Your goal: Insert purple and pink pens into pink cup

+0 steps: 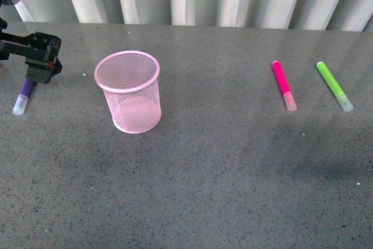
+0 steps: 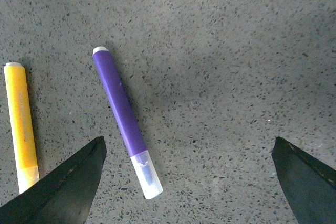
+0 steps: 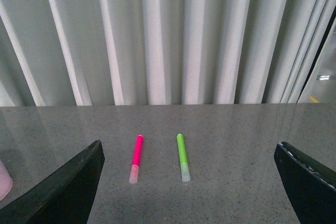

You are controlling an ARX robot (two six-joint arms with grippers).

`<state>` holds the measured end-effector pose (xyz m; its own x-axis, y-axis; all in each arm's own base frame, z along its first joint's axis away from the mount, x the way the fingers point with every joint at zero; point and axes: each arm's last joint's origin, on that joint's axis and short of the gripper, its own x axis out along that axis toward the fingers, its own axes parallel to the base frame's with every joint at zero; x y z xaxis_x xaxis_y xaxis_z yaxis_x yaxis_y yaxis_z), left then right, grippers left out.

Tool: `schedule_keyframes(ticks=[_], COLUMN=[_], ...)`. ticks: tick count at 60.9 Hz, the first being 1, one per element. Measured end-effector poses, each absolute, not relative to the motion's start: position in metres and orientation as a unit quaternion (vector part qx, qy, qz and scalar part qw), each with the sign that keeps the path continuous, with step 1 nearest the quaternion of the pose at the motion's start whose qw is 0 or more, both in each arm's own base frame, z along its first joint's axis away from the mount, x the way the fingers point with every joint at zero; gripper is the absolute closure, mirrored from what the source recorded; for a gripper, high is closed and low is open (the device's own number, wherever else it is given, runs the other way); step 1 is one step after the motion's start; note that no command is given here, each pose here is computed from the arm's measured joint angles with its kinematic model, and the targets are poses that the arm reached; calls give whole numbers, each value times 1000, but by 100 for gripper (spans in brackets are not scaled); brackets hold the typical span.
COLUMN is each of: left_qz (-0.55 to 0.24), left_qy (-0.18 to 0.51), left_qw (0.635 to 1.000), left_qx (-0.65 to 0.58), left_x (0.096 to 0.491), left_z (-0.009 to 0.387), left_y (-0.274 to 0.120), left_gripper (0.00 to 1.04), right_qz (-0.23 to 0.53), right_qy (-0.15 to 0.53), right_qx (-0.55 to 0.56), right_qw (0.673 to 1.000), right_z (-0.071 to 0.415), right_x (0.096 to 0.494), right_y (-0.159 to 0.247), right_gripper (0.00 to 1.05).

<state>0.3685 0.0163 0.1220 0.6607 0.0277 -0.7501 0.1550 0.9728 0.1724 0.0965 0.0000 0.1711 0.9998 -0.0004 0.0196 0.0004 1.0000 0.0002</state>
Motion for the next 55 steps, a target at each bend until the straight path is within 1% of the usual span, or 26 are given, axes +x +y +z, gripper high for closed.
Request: schedule_keyframes(ticks=[23, 55], left_qz=[-27, -1], left_qy=[449, 464], left_qw=[889, 883], left_qx=[84, 70], left_x=[393, 425], left_z=[110, 94], left_y=[28, 44], left_gripper=[7, 7], right_qz=[0, 0], right_qy=[-10, -10], right_qx=[0, 0], right_qw=[1000, 1000], right_z=[171, 171], right_x=[96, 96], right_y=[0, 0], right_gripper=[7, 7])
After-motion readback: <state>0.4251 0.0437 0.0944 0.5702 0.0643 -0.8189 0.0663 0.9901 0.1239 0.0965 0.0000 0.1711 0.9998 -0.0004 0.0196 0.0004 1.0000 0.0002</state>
